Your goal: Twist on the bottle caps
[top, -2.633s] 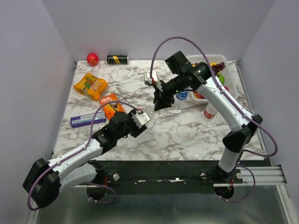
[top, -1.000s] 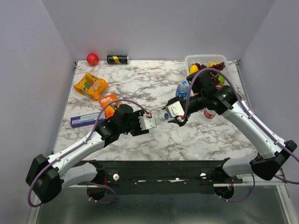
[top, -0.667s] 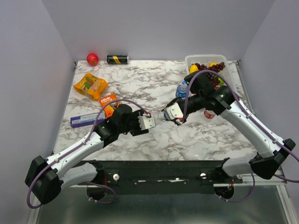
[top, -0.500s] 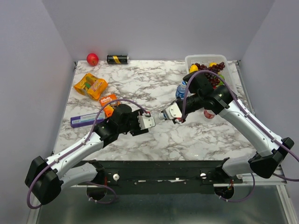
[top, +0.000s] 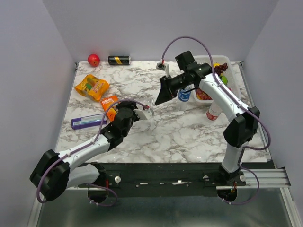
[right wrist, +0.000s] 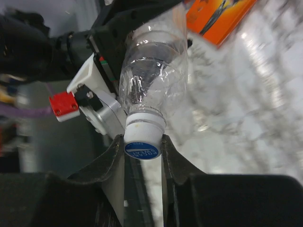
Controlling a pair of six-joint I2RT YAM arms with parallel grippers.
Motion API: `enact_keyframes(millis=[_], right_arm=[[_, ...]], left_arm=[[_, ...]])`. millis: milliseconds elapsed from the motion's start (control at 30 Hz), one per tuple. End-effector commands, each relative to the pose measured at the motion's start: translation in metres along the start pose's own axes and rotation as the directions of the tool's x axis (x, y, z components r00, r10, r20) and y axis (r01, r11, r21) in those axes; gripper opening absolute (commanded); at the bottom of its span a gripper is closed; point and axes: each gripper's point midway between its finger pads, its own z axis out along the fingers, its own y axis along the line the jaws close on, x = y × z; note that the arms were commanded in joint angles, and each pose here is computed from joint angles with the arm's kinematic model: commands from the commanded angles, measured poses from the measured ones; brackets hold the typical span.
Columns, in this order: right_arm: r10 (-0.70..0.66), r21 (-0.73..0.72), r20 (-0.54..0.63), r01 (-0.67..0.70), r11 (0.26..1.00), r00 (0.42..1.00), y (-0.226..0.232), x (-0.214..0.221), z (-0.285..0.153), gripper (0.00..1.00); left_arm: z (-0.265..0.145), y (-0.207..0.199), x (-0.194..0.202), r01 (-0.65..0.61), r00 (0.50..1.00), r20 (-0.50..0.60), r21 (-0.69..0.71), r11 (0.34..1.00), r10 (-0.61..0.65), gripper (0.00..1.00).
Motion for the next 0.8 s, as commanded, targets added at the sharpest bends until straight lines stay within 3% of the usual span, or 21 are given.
enact_keyframes(millis=[0,100,167,200,233,300,333,400,467,500,533,567,600,667,700,767], right_arm=[[0.601,-0.357,-0.281,-0.663,0.658,0.748,0.056,0.020,0.016,0.02],[0.611,-0.436,-0.307,-0.678,0.592,0.730,0.057,0.003,0.009,0.03],[0.587,-0.451,-0.262,-0.635,0.627,0.766,0.052,-0.010,0.005,0.08],[0.559,-0.453,-0.221,-0.592,0.667,0.799,0.048,-0.015,0.003,0.10],[0.522,-0.435,-0.156,-0.532,0.726,0.839,0.046,-0.028,-0.001,0.24],[0.427,-0.413,-0.039,-0.404,0.816,0.903,0.037,-0.043,-0.013,0.41],[0.363,-0.387,0.030,-0.324,0.863,0.931,0.038,-0.057,-0.025,0.46],[0.237,-0.316,0.151,-0.181,0.932,0.960,0.025,-0.072,-0.046,0.52],[0.074,-0.196,0.253,-0.023,0.980,0.965,0.025,-0.084,-0.072,0.55],[-0.162,-0.104,0.294,0.200,0.974,0.942,0.021,-0.084,-0.076,0.56],[-0.283,-0.018,0.287,0.301,0.954,0.915,0.021,-0.079,-0.082,0.57],[-0.391,0.019,0.283,0.403,0.915,0.875,0.038,-0.064,-0.087,0.59],[-0.575,0.081,0.269,0.576,0.813,0.773,0.041,-0.056,-0.090,0.60],[-0.730,0.147,0.228,0.718,0.680,0.644,0.050,-0.040,-0.093,0.64],[-0.841,0.180,0.190,0.824,0.537,0.506,0.062,-0.019,-0.097,0.64],[-0.917,0.187,0.127,0.899,0.396,0.377,0.073,0.006,-0.094,0.67]], left_arm=[[-0.016,0.071,-0.043,-0.221,0.959,0.095,-0.344,0.912,0.268,0.00],[-0.020,0.065,-0.042,-0.333,0.912,0.099,-0.382,0.862,0.397,0.00],[-0.022,0.062,-0.042,-0.378,0.891,0.099,-0.378,0.845,0.442,0.00],[-0.025,0.066,-0.044,-0.363,0.898,0.103,-0.378,0.852,0.428,0.00],[-0.020,0.052,-0.035,-0.355,0.911,0.099,-0.304,0.884,0.400,0.00],[-0.024,0.055,-0.038,-0.281,0.941,0.116,-0.258,0.924,0.318,0.00],[-0.021,0.033,-0.022,-0.306,0.945,0.080,-0.128,0.943,0.318,0.00],[-0.025,0.019,-0.028,-0.169,0.977,0.126,-0.014,0.986,0.169,0.00],[-0.033,-0.015,-0.016,-0.089,0.993,0.088,0.175,0.981,0.074,0.00],[-0.038,-0.022,-0.019,-0.045,0.995,0.099,0.224,0.974,0.023,0.00],[-0.049,-0.048,-0.020,-0.039,0.993,0.116,0.365,0.930,-0.004,0.00],[-0.053,-0.052,-0.025,-0.020,0.991,0.128,0.399,0.917,-0.034,0.00],[-0.060,-0.060,-0.031,0.031,0.986,0.131,0.450,0.892,-0.101,0.00],[-0.076,-0.079,-0.040,0.030,0.974,0.167,0.582,0.813,-0.156,0.00],[-0.079,-0.084,-0.041,0.036,0.972,0.161,0.611,0.790,-0.169,0.00],[-0.086,-0.093,-0.045,0.033,0.968,0.167,0.660,0.750,-0.189,0.00]])
